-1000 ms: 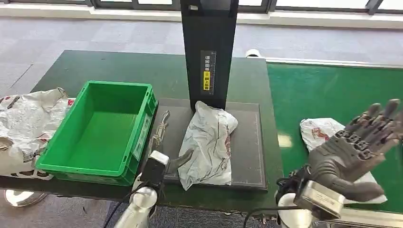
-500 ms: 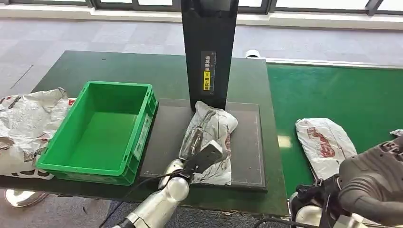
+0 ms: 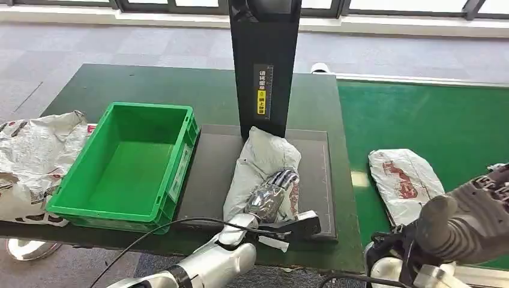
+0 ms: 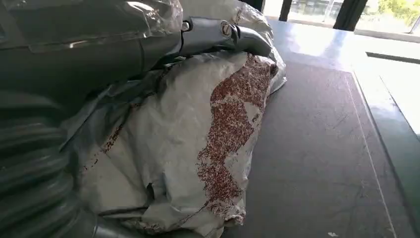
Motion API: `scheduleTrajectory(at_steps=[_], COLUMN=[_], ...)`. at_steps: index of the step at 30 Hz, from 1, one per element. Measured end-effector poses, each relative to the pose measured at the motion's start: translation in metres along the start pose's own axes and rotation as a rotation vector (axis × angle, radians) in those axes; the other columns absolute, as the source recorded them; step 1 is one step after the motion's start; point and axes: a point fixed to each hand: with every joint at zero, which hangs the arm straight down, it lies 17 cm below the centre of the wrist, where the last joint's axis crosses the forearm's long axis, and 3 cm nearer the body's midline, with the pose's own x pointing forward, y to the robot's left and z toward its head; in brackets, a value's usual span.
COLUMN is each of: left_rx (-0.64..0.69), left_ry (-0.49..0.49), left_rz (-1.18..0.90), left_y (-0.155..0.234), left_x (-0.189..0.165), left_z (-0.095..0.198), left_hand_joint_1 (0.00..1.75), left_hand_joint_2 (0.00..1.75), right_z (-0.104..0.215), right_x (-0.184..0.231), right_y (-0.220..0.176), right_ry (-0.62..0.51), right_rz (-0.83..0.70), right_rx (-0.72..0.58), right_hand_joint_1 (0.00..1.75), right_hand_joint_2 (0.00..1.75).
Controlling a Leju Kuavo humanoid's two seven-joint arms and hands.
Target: Moved the parcel from conveyor to table for the left to box.
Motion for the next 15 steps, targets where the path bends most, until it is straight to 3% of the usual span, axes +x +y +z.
scheduleTrajectory(at_steps=[6, 7, 8, 15], left_rx=[-0.026, -0.027, -0.028, -0.041], left_ry=[0.021, 0.02, 0.017, 0.061], left_rz=[-0.1, -0.107, -0.118, -0.207], left_y=[-0.004, -0.004, -0.004, -0.007], left_x=[-0.009, -0.009, -0.009, -0.02], left_z=[-0.001, -0.001, -0.001, 0.001], left_hand_joint_1=[0.0, 1.61, 1.75, 1.75], left_hand_joint_2=[1.75, 1.75, 1.75, 1.75], right_z=[0.0, 0.0, 0.0, 0.0], right_x=[0.0, 0.0, 0.0, -0.001], right_y=[0.001, 0.001, 0.001, 0.0], right_ry=[0.0, 0.0, 0.0, 0.002], right_rz=[0.001, 0.001, 0.001, -0.001], right_rx=[0.002, 0.002, 0.002, 0.0], right_hand_joint_1=[0.0, 0.0, 0.0, 0.0], right_hand_joint_2=[1.75, 1.75, 1.75, 1.75])
